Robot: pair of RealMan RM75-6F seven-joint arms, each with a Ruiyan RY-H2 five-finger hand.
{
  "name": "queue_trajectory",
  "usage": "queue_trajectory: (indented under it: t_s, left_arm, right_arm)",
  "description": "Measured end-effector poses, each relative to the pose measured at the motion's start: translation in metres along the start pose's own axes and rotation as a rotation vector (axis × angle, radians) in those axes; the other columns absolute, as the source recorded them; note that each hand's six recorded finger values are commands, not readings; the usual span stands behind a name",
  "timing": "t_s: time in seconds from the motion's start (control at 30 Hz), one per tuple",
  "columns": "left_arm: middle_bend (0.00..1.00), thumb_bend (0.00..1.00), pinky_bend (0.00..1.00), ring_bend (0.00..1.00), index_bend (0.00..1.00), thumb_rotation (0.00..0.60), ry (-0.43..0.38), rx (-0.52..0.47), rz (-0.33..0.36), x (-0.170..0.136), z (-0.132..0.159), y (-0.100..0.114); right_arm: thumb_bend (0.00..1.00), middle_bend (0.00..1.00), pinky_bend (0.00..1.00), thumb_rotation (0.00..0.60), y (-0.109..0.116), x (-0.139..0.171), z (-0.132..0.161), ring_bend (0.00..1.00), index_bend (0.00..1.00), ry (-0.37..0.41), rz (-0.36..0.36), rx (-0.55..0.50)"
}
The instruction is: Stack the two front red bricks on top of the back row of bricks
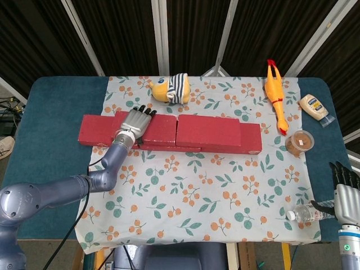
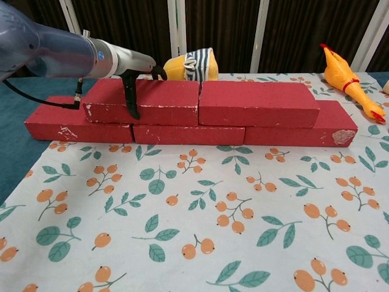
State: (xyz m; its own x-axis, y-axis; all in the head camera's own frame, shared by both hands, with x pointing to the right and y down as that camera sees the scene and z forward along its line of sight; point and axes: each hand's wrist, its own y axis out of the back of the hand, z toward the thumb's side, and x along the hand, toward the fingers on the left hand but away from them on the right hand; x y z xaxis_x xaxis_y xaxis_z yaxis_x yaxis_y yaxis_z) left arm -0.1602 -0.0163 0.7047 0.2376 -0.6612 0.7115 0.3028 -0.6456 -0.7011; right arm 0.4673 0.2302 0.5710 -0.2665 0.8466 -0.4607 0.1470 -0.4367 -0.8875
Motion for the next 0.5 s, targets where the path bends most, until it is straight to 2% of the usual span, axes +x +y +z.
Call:
queue_trajectory:
  t_s: [0.5]
  left_arm:
    - [0.05, 0.00, 0.17, 0.00, 0.01, 0.600, 0.027, 0.009, -0.025, -0.0034, -0.0014, -0.0001]
  right_arm:
    - [0.10, 0.00, 0.00, 0.600, 0.0004, 0.0000, -0.0017, 0.00, 0.00, -0.012, 0.004, 0.003]
